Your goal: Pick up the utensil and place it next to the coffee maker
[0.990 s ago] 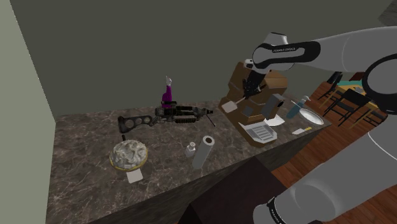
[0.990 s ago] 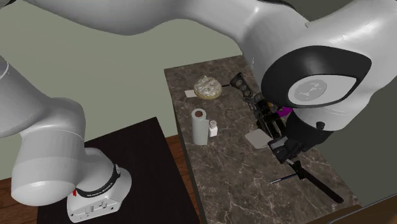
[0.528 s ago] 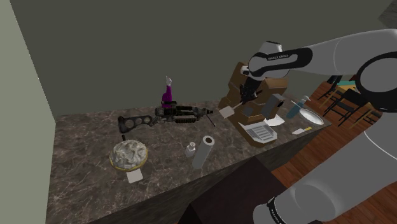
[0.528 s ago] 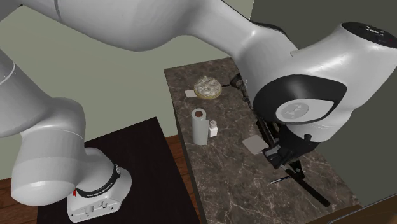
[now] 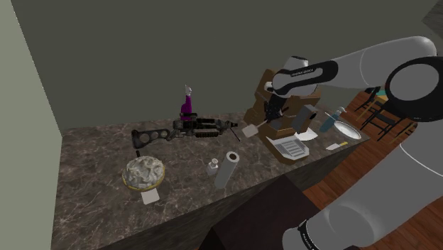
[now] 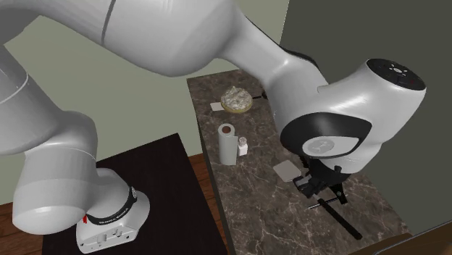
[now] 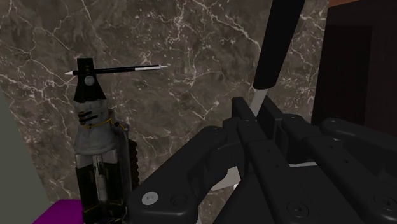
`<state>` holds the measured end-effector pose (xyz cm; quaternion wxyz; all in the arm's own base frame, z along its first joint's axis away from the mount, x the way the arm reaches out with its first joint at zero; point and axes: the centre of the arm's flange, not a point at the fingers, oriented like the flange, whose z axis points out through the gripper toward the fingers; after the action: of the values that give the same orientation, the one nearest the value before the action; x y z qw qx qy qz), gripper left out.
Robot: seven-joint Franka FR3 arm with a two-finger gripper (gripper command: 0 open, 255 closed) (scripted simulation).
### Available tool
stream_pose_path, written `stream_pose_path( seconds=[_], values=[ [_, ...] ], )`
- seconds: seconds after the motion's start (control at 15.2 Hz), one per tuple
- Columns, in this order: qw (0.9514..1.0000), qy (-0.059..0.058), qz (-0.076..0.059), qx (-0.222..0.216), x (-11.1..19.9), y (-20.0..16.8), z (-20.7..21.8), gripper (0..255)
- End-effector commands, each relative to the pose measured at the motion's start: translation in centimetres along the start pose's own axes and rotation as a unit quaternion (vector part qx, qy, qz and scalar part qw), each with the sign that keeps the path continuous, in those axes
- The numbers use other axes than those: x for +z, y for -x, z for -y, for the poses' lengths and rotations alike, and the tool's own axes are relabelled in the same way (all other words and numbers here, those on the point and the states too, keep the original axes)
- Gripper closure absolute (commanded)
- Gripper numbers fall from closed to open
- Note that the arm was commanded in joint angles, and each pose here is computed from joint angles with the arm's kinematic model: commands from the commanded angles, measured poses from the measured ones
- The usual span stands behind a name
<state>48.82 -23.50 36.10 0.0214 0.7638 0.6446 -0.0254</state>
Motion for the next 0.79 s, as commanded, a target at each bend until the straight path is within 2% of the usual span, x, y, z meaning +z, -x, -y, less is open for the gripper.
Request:
stream_pose_path(
  seconds=[0.0, 0.73],
  values=[
    [1.0000, 0.000, 0.000, 0.000, 1.0, 0.0, 0.0, 255],
    [1.0000, 0.000, 0.000, 0.000, 6.8, -0.4, 0.0, 255]
  ],
)
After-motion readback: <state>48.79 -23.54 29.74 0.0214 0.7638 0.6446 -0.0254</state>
